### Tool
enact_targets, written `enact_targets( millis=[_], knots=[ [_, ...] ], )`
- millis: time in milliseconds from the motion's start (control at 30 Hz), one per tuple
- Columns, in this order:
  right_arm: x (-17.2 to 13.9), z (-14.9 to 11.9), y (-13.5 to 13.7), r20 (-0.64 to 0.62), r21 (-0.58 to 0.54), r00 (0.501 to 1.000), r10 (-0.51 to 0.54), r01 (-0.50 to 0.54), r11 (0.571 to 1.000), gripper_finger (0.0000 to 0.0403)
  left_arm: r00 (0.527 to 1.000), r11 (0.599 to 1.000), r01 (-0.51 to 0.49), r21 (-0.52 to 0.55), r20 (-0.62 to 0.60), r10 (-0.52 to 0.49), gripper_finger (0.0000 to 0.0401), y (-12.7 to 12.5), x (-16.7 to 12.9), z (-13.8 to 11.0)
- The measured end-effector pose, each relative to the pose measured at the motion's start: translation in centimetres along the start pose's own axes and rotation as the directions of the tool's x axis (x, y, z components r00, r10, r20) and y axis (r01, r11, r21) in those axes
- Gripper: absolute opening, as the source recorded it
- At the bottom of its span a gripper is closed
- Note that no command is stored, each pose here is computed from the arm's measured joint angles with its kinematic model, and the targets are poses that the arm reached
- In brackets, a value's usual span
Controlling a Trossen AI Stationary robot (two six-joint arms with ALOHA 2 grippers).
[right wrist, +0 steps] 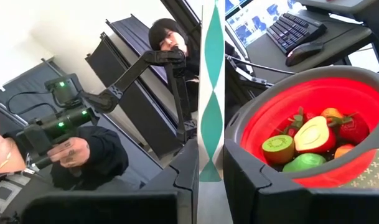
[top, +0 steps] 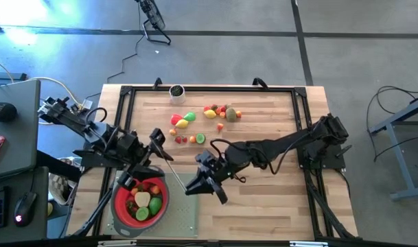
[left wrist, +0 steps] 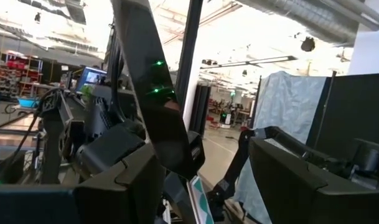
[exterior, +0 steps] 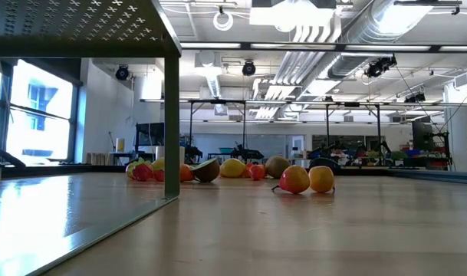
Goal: Pick & Place Fruit
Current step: Put the table knife on the shelf
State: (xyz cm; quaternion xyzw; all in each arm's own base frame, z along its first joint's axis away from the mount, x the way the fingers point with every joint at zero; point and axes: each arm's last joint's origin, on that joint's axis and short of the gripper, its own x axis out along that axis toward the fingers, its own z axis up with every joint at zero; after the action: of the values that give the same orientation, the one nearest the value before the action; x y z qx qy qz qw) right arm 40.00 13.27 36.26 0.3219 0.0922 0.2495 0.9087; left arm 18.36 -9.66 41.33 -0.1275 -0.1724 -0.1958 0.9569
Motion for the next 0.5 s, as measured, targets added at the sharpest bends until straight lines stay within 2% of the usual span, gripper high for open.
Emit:
enact_targets(
  millis=[200, 500],
  knots=[
    [-0.05, 0.12, -0.16, 0.0, 0.0, 1.0, -0.001, 0.001, 1.0, 0.0041, 1.0, 1.0, -0.007, 0.0, -0.006, 0.007, 0.0203, -0.01, 0.13, -0.19],
    [-0.05, 0.13, -0.16, -0.004, -0.003, 1.0, 0.005, -0.005, 1.0, 0.0041, 1.0, 1.0, -0.011, 0.002, -0.009, 0.011, 0.01, 0.01, 0.21, -0.3]
  ],
)
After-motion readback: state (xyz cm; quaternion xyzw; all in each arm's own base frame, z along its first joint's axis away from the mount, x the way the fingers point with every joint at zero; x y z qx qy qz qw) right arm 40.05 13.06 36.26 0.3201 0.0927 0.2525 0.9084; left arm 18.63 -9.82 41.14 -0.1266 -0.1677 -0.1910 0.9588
